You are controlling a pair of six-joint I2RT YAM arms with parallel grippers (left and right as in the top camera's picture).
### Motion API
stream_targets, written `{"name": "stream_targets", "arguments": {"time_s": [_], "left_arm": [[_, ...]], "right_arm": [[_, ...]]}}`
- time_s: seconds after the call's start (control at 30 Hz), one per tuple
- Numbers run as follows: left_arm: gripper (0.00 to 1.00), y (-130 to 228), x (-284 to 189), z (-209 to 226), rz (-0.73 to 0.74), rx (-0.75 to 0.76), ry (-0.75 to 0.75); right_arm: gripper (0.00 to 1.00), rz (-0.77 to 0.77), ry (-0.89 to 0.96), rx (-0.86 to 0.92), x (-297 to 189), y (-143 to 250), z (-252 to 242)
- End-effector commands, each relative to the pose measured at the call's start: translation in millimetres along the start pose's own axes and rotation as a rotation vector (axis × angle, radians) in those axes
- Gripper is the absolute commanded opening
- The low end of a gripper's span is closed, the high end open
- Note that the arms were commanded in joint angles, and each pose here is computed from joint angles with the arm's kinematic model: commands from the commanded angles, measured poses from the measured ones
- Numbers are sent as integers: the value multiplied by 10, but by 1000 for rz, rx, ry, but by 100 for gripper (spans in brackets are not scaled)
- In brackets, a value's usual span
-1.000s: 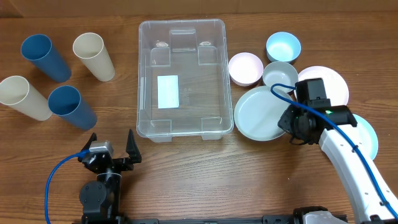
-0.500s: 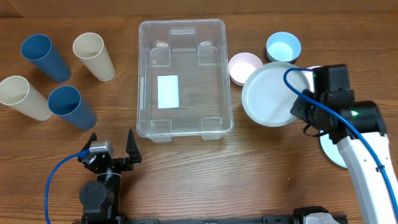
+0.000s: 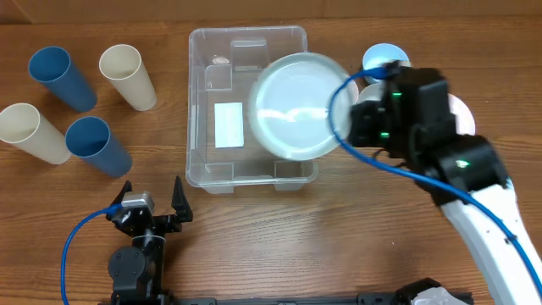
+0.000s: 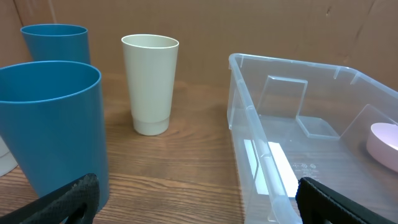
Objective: Pack container
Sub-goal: 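Lift the white plate with the right gripper and carry it over the bin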
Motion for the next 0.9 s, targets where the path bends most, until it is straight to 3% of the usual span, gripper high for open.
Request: {"name": "stream_targets", "arguments": {"time_s": [0.0,0.5,0.87], "left_arm": [[100,1,-2,0,-5,15,6],[100,1,-2,0,-5,15,6],[100,1,-2,0,-5,15,6]], "right_arm": [[4,59,-32,-45,341,6,175],[4,294,-9,-89,1573,401,214],[4,367,39,-117,1828,683,316]]}}
Point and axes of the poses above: each gripper's point midway between its finger pads, its own x axis out along the fingers, its own z axis along the line the jaws close on, y = z × x, the point moved 7 cm from there along -x, back along the fingers, and after that the axes turned 1 degree about x, right-handed, at the moved point
